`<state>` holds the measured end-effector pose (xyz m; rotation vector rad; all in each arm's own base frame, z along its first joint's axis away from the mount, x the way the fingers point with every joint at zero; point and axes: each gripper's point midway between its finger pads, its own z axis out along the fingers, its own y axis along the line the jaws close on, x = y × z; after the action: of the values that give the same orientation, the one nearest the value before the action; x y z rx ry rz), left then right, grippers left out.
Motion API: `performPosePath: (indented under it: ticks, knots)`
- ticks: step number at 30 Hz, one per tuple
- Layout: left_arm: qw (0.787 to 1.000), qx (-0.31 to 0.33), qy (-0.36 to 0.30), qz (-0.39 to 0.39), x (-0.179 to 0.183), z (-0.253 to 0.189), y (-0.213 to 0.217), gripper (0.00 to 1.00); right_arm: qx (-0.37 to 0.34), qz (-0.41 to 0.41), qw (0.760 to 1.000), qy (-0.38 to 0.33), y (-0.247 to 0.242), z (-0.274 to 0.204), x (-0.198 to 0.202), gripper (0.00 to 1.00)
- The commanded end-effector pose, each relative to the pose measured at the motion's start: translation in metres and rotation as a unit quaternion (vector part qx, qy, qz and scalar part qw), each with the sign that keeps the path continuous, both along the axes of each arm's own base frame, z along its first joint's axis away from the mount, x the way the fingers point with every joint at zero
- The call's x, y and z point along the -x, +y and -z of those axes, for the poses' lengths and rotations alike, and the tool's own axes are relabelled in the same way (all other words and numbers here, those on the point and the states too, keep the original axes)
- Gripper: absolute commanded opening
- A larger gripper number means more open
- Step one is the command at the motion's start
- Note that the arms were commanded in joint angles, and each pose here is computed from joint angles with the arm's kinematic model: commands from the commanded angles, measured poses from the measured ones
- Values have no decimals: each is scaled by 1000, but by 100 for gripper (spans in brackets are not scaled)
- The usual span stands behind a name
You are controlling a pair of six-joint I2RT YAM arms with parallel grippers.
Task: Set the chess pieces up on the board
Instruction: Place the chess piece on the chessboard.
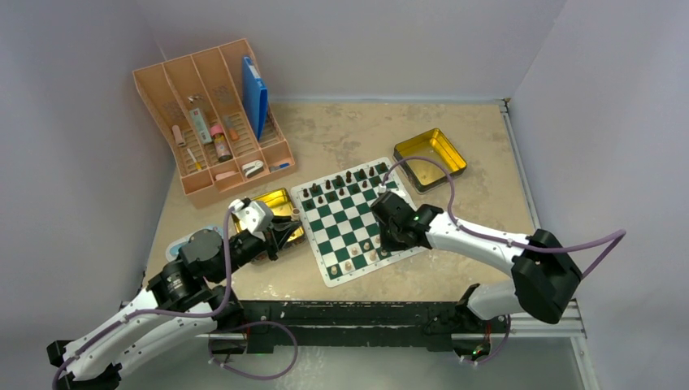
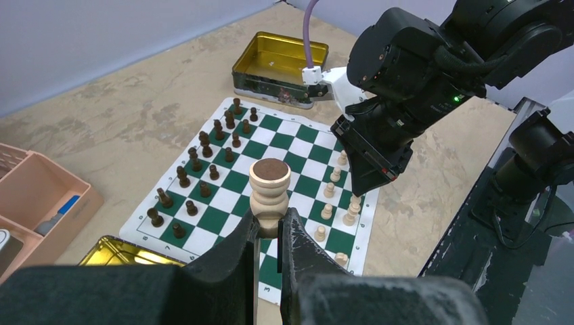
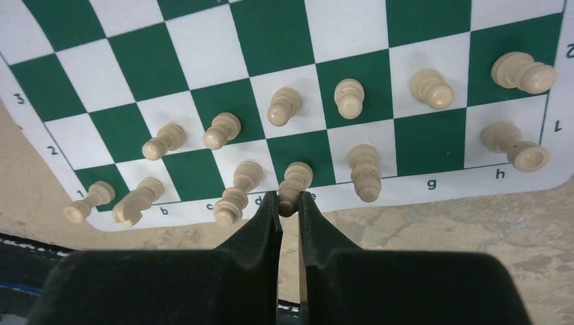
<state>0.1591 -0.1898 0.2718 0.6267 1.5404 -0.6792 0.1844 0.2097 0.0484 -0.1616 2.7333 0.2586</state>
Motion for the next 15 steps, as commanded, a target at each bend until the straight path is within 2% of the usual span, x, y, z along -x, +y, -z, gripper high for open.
performPosePath:
  ticks: [1,8,15]
  knots:
    - [999,19,-30,-3,1,-27,4,0,-19,11,999,-48,7,-39,-19,1]
    - [999,21,-31,-4,1,-27,6,0,-50,3,996,-70,18,-69,-25,0]
    - [999,15,-34,-5,0,-26,6,0,-93,-28,993,-72,48,-92,-3,0]
